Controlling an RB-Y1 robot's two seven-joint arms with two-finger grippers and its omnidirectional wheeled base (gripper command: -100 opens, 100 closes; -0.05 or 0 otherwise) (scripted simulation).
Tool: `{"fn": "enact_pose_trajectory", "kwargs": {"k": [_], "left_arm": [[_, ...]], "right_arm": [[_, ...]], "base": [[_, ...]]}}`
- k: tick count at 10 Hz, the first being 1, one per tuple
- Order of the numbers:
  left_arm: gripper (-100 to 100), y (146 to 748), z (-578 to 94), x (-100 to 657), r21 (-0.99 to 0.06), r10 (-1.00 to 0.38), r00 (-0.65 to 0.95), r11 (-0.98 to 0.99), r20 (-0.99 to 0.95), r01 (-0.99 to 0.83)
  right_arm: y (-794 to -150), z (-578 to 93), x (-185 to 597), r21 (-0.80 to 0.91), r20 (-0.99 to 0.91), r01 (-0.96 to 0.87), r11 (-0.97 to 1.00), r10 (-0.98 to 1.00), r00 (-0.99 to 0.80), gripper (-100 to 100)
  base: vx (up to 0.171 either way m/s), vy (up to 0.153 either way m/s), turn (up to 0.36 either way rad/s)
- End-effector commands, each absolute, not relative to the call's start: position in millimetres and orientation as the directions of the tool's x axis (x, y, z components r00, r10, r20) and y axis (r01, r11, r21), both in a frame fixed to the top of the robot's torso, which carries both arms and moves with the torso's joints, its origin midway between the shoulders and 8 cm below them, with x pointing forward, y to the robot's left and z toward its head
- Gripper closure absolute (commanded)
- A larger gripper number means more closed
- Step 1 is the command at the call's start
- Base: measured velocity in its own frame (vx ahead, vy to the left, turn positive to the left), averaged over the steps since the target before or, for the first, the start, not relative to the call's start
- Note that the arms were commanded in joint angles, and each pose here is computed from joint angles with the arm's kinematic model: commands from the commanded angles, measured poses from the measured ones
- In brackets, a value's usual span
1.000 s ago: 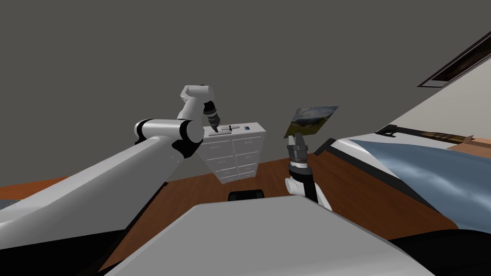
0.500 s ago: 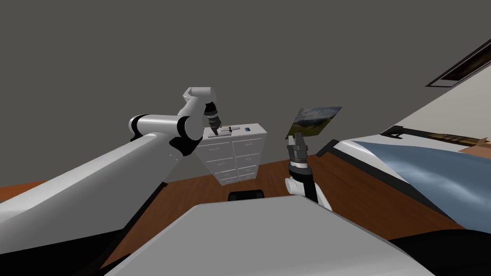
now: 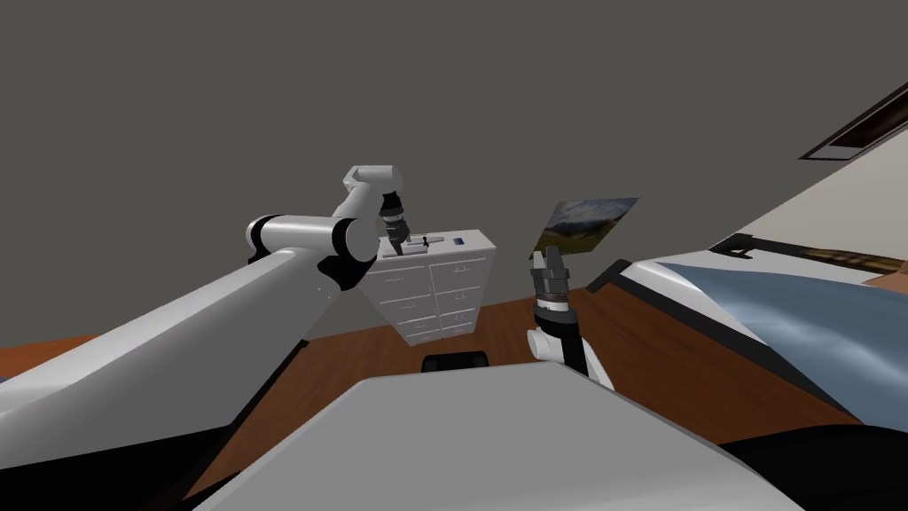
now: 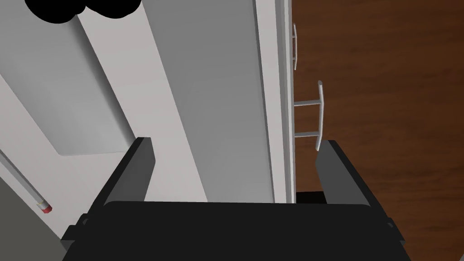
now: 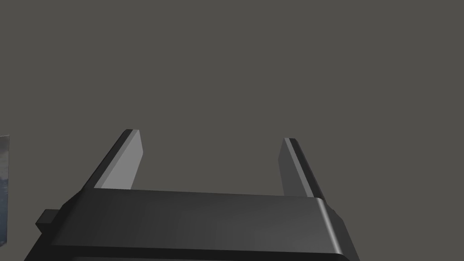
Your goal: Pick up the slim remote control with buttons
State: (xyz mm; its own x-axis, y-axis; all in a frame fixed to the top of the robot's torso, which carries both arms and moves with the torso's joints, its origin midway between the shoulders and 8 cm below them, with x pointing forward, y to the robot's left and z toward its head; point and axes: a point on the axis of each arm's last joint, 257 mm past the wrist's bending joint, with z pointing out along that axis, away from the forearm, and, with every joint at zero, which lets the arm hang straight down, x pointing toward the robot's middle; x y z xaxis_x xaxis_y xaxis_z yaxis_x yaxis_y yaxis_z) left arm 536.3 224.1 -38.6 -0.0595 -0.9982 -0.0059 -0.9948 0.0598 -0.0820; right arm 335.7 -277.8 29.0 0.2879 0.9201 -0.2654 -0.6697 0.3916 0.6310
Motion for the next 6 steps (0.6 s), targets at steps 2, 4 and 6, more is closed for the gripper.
{"fn": "enact_pose_trajectory", "kwargs": {"k": [2,4,6], "left_arm": [[-100,221.7,-37.3,526.8,-0.046,-0.998,-0.068,0.068,-0.004,-0.997],[-100,222.2,-43.9,522.3,-0.020,-0.998,-0.065,0.065,-0.001,-0.998],[-100,222.8,-43.1,524.6,-0.032,-0.998,-0.065,0.065,-0.002,-0.997]], "right_arm": [[-277.8,29.0,335.7,0.631,-0.265,-0.670,0.392,0.920,0.288,0],[-277.7,29.0,335.8,0.631,-0.265,-0.670,0.392,0.920,0.288,0],[-277.7,29.0,335.8,0.631,-0.265,-0.670,0.391,0.920,0.288,0]], "base": [[0.090,-0.001,0.004],[0.007,-0.003,-0.001],[-0.007,-0.001,0.000]]}}
